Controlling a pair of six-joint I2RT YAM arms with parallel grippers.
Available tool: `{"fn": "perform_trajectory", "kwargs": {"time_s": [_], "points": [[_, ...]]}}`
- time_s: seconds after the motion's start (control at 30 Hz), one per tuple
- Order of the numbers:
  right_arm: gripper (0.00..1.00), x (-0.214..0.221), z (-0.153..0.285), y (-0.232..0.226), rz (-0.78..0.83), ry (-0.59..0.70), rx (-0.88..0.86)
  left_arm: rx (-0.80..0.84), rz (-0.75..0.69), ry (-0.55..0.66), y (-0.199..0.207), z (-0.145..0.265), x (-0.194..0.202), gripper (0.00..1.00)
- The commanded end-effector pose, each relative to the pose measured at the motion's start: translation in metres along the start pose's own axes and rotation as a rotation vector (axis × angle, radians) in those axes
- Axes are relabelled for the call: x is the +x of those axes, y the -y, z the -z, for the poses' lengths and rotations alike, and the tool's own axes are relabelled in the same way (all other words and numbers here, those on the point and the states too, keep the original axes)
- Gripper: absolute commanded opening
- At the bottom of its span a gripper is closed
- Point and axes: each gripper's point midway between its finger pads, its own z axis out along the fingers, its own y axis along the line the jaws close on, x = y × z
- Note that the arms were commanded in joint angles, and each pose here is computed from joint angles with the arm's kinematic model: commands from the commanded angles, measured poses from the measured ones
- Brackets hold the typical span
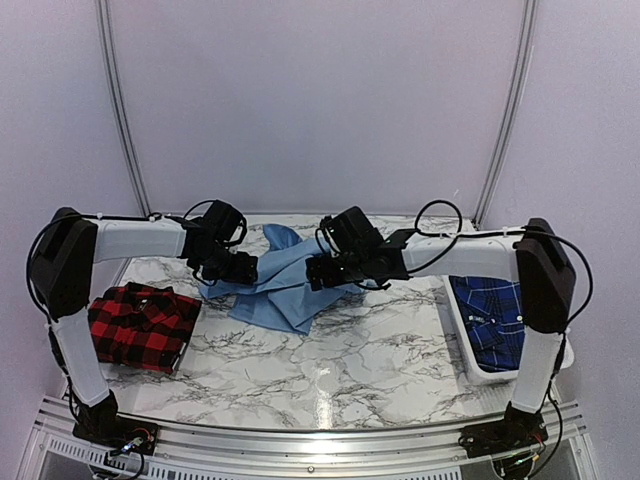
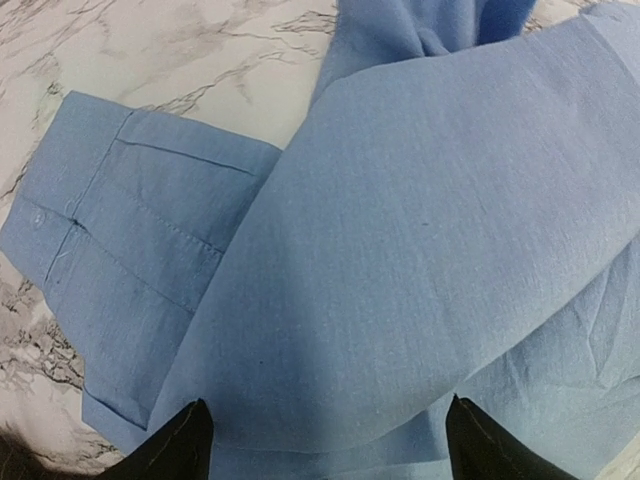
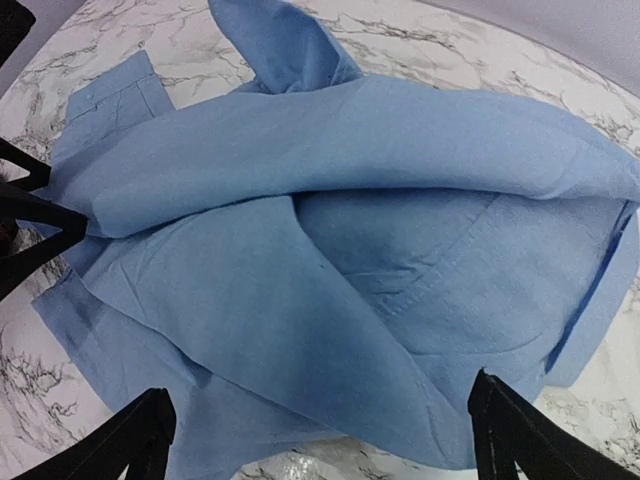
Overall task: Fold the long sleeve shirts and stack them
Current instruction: Pick up the crumpled shirt from the center of the board.
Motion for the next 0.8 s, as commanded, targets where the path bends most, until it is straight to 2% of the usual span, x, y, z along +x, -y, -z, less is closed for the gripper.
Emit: {"fn": "perform_trajectory", "kwargs": {"time_s": [0.0, 0.1, 0.27, 0.4, 0.67, 0.77], "points": [[0.98, -0.019, -0.015, -0.019, 0.055, 0.049, 0.025, 0.049, -0.017, 0.002, 0.009, -0.004, -0.007, 0.79], [0.98, -0.023, -0.026, -0.025, 0.071, 0.051, 0.030, 0.069, -0.026, -0.009, 0.013, -0.007, -0.005, 0.57], [0.93, -0.007, -0.040, -0.023, 0.074, 0.003, 0.048, 0.090, -0.025, 0.012, 0.018, -0.001, -0.014, 0.16], [0.76, 0.006, -0.046, -0.023, 0.072, -0.031, 0.038, 0.100, -0.021, 0.044, 0.021, 0.008, -0.026, 0.01], [0.28, 0.022, -0.052, -0.019, 0.061, -0.065, 0.050, 0.081, -0.014, 0.063, 0.018, 0.010, -0.032, 0.00], [0.11, 0.023, -0.047, -0.017, 0.062, -0.065, 0.051, 0.080, -0.017, 0.056, 0.018, 0.008, -0.030, 0.25]]}}
